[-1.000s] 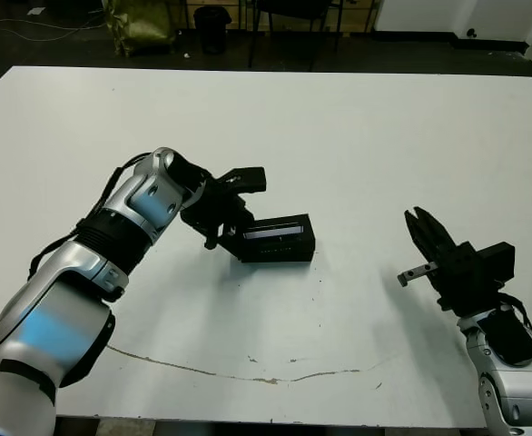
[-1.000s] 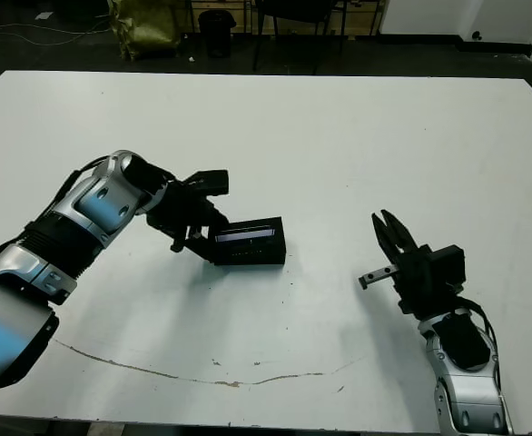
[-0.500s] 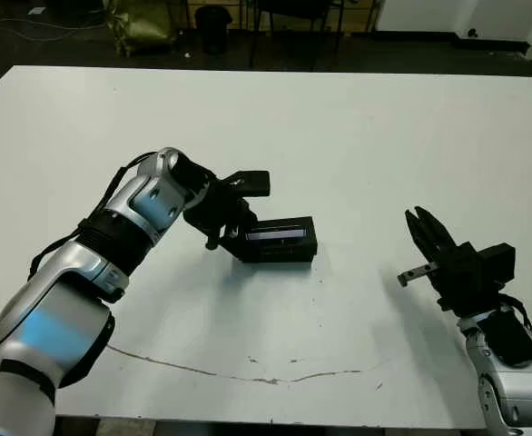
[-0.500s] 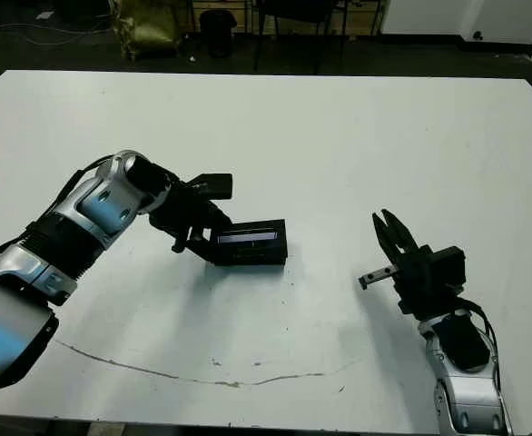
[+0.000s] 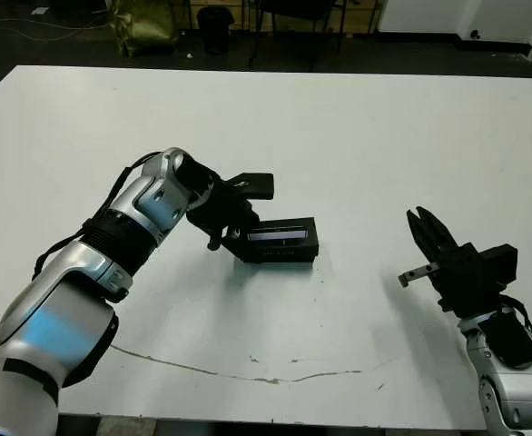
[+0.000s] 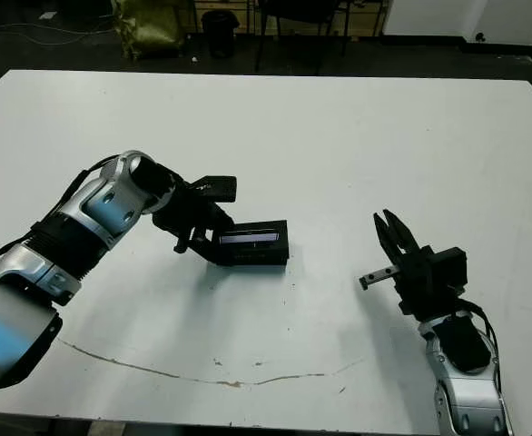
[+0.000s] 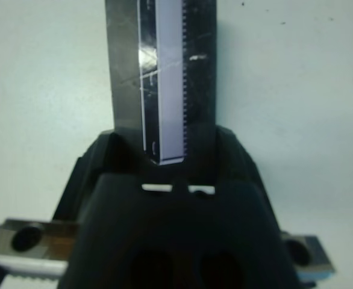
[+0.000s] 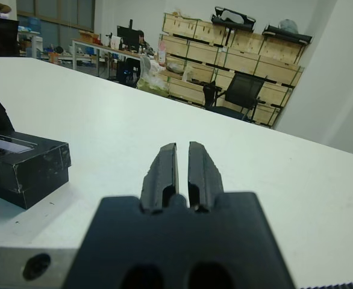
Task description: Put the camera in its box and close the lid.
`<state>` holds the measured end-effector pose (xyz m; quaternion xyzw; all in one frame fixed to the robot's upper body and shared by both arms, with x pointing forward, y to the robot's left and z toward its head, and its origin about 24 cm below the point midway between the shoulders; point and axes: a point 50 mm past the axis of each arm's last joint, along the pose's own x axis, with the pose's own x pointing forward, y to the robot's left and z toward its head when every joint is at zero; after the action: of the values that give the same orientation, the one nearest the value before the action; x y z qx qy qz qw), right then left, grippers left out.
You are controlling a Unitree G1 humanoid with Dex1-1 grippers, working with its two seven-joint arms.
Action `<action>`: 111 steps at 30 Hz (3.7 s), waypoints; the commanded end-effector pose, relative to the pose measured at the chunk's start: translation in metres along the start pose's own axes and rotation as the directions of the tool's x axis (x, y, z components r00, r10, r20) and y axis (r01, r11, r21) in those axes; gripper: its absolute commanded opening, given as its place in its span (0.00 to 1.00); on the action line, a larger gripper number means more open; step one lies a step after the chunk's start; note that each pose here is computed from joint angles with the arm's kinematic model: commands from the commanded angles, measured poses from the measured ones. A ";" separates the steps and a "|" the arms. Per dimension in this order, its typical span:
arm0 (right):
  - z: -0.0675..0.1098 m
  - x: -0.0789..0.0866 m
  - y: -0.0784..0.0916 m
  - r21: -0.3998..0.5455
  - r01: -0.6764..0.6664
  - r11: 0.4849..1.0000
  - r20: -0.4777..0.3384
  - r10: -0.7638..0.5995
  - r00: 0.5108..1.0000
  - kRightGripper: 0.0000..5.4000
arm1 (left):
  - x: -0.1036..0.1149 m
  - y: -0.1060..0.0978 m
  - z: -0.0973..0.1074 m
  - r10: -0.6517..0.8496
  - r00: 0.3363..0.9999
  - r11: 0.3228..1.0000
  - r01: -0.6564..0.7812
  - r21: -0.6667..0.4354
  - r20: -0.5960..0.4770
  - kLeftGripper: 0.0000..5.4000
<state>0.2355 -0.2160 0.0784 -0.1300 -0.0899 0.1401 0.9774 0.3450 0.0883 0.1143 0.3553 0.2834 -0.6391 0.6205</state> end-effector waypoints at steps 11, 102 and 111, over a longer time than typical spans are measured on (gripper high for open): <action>-0.007 -0.003 0.000 0.019 -0.004 1.000 -0.035 0.005 0.999 0.00 | 0.013 -0.003 -0.002 -0.033 0.999 0.999 0.034 0.032 -0.032 0.42; -0.010 -0.005 0.003 0.035 -0.002 0.999 -0.030 0.003 1.000 0.00 | 0.012 -0.031 0.009 0.692 0.514 0.721 -0.453 -0.525 0.507 0.56; -0.007 -0.004 0.005 0.013 0.000 1.000 -0.044 0.001 0.999 0.00 | 0.007 -0.055 -0.008 0.733 0.505 0.679 -0.504 -0.534 0.456 0.14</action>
<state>0.2327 -0.2130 0.0737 -0.1251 -0.0848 0.1414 0.9783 0.2940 0.0874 0.1066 0.0660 -0.0101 -0.3959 0.9159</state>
